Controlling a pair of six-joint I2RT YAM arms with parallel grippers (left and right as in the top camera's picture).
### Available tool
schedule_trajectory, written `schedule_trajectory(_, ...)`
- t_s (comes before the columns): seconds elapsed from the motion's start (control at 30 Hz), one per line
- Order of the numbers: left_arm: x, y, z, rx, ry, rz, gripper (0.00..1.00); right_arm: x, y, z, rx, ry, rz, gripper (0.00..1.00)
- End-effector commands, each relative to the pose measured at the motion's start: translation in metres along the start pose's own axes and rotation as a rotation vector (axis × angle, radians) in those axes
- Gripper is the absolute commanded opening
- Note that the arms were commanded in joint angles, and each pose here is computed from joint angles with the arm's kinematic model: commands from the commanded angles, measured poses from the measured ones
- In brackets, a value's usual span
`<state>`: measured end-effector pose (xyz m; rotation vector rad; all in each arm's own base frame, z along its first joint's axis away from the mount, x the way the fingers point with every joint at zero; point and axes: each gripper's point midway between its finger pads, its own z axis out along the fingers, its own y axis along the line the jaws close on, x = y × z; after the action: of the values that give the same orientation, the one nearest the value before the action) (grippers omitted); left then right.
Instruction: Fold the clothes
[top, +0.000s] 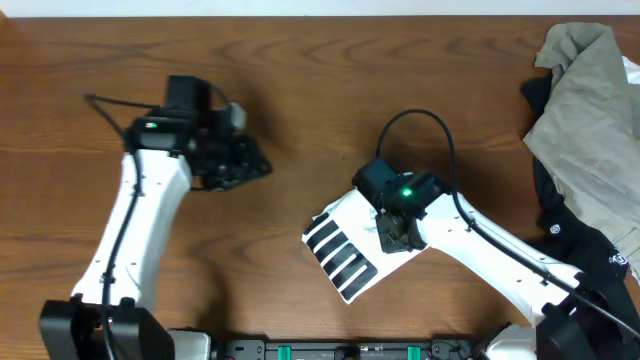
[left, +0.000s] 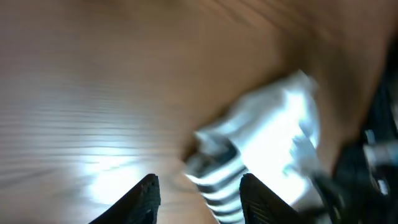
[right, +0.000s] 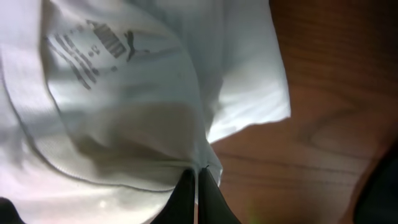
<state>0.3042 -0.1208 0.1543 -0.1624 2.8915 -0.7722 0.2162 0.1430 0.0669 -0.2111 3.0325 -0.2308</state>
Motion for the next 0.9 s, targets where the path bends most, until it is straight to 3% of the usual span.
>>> schedule_trajectory(0.0,0.021,-0.039,0.012,0.094,0.071,0.160,0.44,-0.007,-0.005,0.002,0.025,-0.028,0.034,0.02)
schedule_trajectory(0.23,0.041,-0.063,0.029,0.049,0.097,0.299,0.44,-0.031,-0.002,0.007,0.038,-0.121,0.086,0.03)
schedule_trajectory(0.57,0.043,-0.070,0.042,0.049,0.108,0.337,0.44,-0.029,-0.017,0.031,0.118,-0.057,0.174,0.03)
schedule_trajectory(0.87,0.051,-0.065,0.087,0.018,0.213,0.339,0.43,-0.037,-0.035,0.033,0.176,-0.085,0.260,0.03)
